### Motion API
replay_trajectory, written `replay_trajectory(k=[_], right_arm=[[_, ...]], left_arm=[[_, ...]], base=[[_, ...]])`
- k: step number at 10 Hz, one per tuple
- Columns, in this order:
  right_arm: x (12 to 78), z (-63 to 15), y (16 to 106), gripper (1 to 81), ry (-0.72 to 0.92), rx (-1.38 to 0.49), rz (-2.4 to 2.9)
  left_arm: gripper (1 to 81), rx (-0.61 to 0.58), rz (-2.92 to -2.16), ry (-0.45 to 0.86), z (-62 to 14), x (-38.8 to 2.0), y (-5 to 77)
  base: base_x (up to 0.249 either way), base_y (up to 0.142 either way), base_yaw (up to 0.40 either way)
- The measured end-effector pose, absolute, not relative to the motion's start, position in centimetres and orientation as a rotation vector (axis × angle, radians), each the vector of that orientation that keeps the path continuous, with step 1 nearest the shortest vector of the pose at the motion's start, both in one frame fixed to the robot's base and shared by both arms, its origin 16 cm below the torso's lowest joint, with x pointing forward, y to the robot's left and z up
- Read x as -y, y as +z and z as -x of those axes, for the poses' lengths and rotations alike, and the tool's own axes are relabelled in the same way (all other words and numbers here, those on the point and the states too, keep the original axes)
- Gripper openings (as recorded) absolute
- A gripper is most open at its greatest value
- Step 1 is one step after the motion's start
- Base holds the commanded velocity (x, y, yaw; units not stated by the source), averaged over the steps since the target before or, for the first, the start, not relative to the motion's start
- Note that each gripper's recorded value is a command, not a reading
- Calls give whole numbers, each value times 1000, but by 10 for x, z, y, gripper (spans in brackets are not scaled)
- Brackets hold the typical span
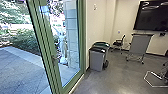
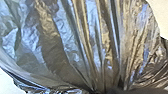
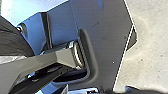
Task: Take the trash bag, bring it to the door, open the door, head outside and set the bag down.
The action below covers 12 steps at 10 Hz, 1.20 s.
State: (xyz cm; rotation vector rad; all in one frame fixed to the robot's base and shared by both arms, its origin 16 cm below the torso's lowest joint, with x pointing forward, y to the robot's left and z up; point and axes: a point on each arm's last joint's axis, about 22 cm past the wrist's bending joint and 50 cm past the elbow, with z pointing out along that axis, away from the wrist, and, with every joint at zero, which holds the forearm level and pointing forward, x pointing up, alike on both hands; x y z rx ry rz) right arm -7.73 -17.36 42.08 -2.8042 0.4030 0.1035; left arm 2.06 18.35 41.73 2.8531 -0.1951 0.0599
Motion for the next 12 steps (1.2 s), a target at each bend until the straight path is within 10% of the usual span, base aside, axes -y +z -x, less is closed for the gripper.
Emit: replay_trajectory(k=[12], right_arm=[[175,78,421,811,104,-403,2806]], left_arm=[[10,194,-2853,60,-21,-184,417]], base=[[185,0,0]])
